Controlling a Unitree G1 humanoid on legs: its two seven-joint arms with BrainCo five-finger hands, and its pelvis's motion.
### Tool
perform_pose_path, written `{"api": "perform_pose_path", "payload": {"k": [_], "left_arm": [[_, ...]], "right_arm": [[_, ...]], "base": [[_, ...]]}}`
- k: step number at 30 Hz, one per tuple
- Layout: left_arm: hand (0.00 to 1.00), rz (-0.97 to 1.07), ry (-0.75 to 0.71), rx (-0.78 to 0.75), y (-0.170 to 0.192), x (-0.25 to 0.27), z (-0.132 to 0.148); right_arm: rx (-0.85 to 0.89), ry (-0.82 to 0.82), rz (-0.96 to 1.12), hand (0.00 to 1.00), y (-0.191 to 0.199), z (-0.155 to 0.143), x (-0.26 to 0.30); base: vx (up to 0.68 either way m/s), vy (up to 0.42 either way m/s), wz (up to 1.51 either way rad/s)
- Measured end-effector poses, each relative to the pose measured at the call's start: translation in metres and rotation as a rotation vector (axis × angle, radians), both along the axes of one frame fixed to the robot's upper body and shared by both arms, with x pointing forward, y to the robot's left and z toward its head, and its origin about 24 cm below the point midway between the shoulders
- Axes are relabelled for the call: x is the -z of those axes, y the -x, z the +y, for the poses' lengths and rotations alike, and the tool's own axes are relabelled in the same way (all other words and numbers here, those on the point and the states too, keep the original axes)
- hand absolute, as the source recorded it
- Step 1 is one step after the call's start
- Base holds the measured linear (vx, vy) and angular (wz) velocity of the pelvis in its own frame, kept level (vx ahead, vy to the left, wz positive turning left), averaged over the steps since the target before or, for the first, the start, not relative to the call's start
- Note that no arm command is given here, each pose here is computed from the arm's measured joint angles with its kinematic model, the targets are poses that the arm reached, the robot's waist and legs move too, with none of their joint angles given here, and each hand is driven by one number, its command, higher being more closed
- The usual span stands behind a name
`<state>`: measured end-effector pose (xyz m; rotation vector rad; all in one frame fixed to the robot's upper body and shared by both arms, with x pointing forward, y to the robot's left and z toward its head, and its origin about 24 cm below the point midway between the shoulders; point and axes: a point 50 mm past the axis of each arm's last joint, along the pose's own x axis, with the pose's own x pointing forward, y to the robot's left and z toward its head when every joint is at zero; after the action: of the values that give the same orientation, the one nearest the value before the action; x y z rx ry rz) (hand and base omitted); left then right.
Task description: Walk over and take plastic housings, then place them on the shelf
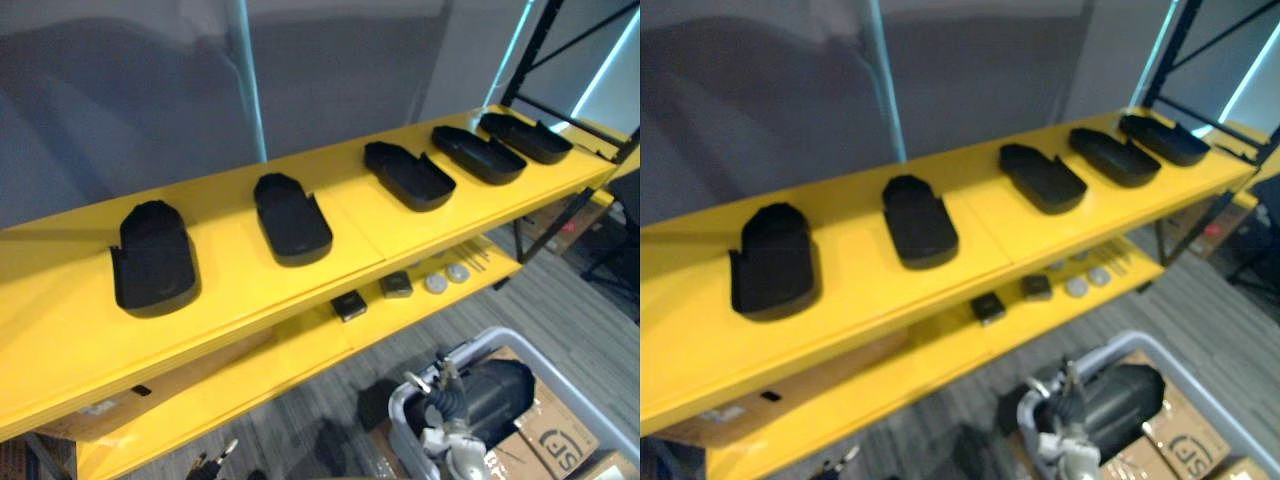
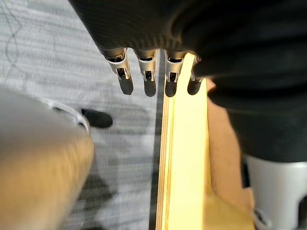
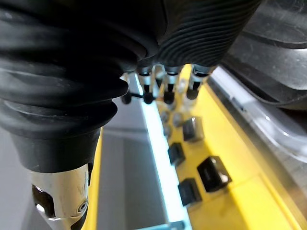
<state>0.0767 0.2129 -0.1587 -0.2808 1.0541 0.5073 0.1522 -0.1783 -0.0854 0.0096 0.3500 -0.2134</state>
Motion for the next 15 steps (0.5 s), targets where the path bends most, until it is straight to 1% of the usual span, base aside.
{"api": "perform_pose_path", "payload": {"k": [2,3,11,15], "left_arm": [[0.0,0.009,0.013,0.025,-0.002,0.001,-0.004],[0.0,0.058,0.055,0.044,0.002,0.005,-0.008],[0.0,0.063,0.053,0.029,0.004,0.005,-0.006],[0.0,0.054,0.045,-0.011,0.008,0.005,-0.003]], "right_arm": [[-0.024,-0.003,0.009,0.0,0.0,0.003,0.002],[-0.08,-0.001,-0.016,0.0,-0.01,0.013,-0.001],[-0.08,0.005,-0.041,0.0,-0.015,0.011,-0.006],[-0.065,0.019,-0.121,0.0,-0.028,0.004,-0.021]], "base": [[0.02,0.0,-0.08],[0.01,-0.001,-0.04],[0.0,0.0,-0.02],[0.0,-0.002,0.01]]}}
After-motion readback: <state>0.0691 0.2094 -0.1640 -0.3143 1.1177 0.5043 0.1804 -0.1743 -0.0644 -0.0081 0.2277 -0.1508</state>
